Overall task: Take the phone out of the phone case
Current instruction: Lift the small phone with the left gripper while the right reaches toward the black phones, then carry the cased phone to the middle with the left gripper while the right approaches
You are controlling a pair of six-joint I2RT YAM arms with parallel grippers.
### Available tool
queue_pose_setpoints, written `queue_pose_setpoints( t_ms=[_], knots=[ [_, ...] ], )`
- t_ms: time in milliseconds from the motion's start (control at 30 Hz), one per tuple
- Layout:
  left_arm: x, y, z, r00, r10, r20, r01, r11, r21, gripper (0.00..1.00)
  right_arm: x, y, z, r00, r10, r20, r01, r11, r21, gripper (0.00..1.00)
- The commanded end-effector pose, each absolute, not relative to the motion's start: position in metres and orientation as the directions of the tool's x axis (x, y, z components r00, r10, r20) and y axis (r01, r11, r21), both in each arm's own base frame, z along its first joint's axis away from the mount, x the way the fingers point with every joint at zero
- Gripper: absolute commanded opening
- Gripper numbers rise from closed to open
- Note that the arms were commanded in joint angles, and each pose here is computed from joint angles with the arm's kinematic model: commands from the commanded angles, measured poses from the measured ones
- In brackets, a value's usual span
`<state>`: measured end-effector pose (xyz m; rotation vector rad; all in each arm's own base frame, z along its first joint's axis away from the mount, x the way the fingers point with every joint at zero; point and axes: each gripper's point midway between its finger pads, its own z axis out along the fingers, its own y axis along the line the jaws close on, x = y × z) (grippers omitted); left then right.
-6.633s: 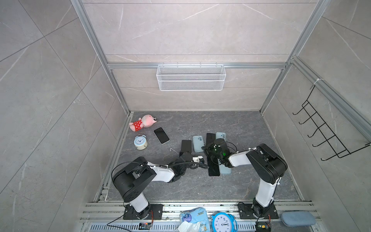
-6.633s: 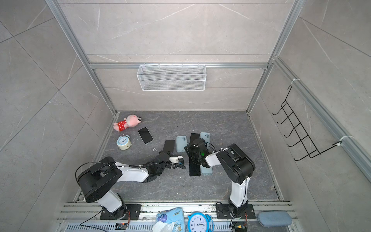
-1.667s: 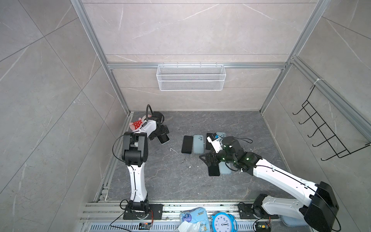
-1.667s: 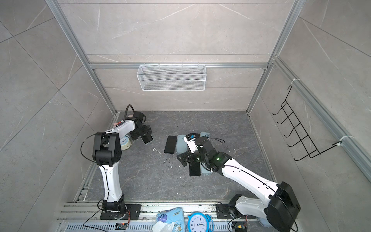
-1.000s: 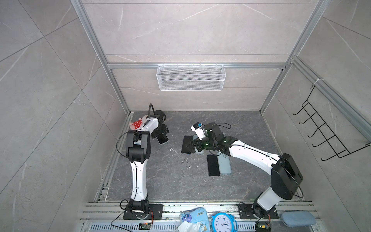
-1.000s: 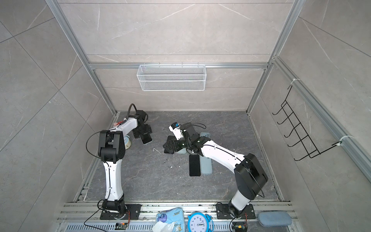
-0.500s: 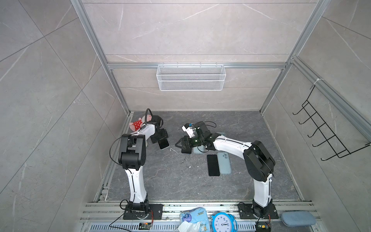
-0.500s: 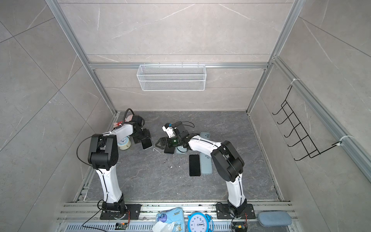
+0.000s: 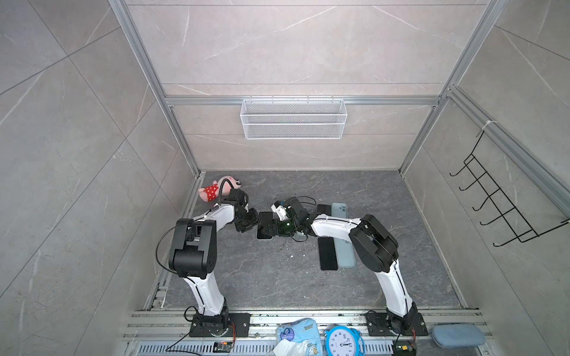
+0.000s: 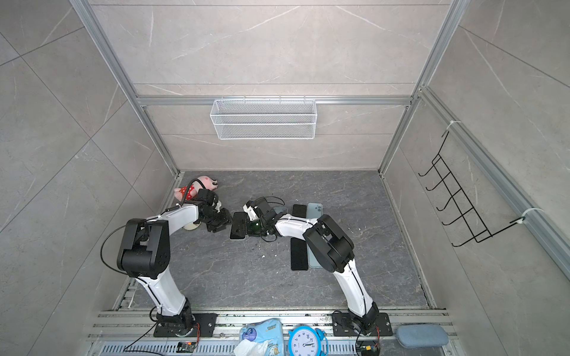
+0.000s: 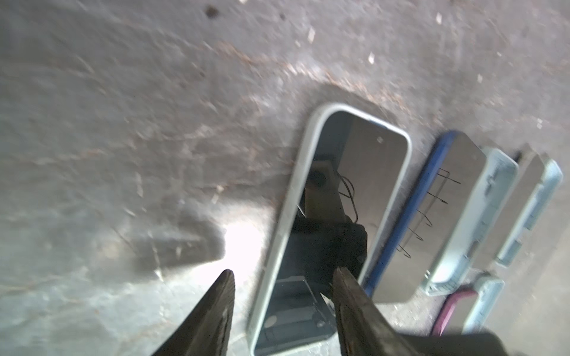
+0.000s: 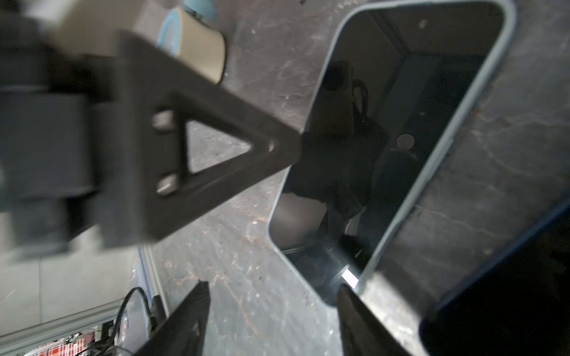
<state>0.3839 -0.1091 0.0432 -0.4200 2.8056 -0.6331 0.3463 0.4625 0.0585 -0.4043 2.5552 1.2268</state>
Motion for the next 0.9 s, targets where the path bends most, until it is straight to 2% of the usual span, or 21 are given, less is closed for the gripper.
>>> queue_pose_setpoints(
  t_ms=[0,100,233,400,533,733,867],
  knots=[
    [0.389,-0.109,0.065,-0.914,-0.341,-0.221,-0.207,0.858,-0.47,0.57,0.358,0.468,0.056,-0.923,-0.068,-0.378,-0.333,0.632,0.7,0.63],
    [0.39,-0.105,0.076,-0.896,-0.347,-0.275,-0.195,0.867,-0.458,0.76,0.355,0.469,0.074,-0.904,-0.062,-0.423,-0.367,0.621,0.692,0.66],
    [0.393,-0.103,0.087,-0.903,-0.276,-0.33,-0.156,0.924,-0.348,0.87,0.348,0.452,0.102,-0.865,-0.062,-0.498,-0.412,0.653,0.635,0.73],
    [0.404,-0.116,0.088,-0.92,-0.133,-0.368,-0.066,0.98,-0.189,0.92,0.336,0.412,0.136,-0.814,-0.04,-0.579,-0.432,0.708,0.559,0.84],
    [0.414,-0.123,0.082,-0.936,-0.011,-0.351,0.005,0.999,-0.045,0.95,0.323,0.382,0.159,-0.767,-0.037,-0.641,-0.459,0.731,0.506,0.94],
    [0.42,-0.134,0.074,-0.944,0.094,-0.318,0.085,0.996,0.042,0.97,0.307,0.365,0.178,-0.74,-0.036,-0.671,-0.488,0.716,0.5,0.97],
    [0.419,-0.134,0.067,-0.952,0.104,-0.288,0.086,0.993,0.075,0.98,0.301,0.366,0.179,-0.743,-0.03,-0.669,-0.499,0.692,0.522,0.96]
  ],
)
